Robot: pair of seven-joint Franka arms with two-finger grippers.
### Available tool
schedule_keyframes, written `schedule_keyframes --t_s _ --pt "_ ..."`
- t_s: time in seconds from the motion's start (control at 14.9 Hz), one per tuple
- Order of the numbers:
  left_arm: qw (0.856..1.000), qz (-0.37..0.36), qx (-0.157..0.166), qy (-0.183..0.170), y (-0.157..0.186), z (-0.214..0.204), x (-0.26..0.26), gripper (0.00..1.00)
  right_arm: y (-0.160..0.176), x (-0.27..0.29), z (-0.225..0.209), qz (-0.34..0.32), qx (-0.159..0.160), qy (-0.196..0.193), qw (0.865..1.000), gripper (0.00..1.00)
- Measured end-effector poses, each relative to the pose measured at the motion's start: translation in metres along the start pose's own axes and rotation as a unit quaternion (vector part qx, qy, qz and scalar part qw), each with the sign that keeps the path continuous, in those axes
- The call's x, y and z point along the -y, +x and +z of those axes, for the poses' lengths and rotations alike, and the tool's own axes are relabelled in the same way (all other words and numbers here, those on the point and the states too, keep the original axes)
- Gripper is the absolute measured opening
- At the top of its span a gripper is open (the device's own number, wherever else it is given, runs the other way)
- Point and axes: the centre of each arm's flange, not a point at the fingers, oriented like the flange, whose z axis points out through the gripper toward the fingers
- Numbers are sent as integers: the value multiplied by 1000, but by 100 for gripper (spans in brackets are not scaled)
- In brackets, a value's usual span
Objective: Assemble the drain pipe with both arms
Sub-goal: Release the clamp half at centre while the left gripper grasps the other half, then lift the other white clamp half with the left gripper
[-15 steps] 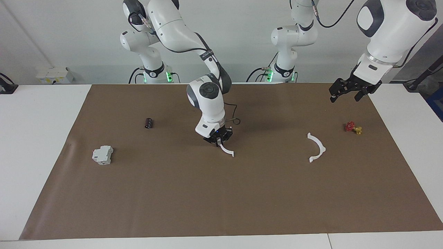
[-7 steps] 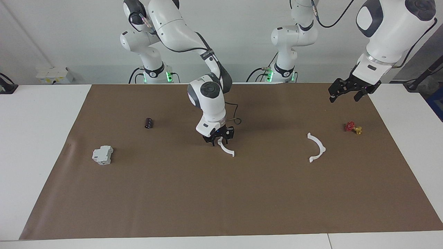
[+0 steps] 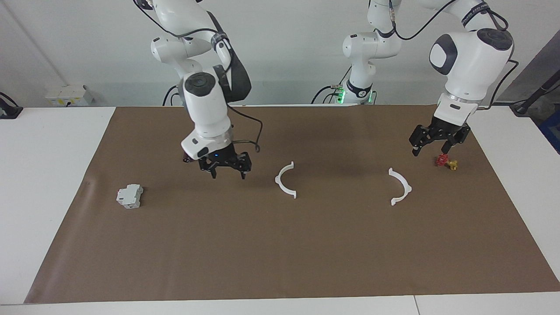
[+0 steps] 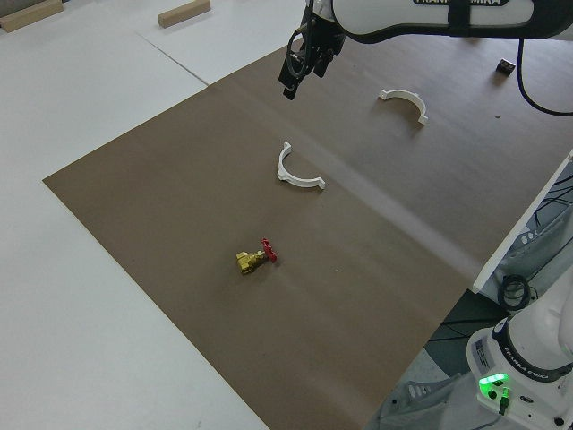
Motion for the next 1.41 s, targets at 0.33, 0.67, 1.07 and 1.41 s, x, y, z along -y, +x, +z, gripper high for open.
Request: schedule_keyframes --t_s 0.33,0.67,1.07,1.41 --pt "1000 -1 -31 0 -30 99 7 100 9 -123 -28 -8 51 -17 999 100" --pt "1000 -13 -19 6 -37 122 37 100 6 -198 -67 -17 49 -15 999 100" --pt "999 -51 -2 3 -39 172 32 100 -8 -204 -163 -30 70 -55 996 100" --pt "998 -68 -2 1 -39 178 27 100 -14 -200 -161 -33 92 -56 994 100"
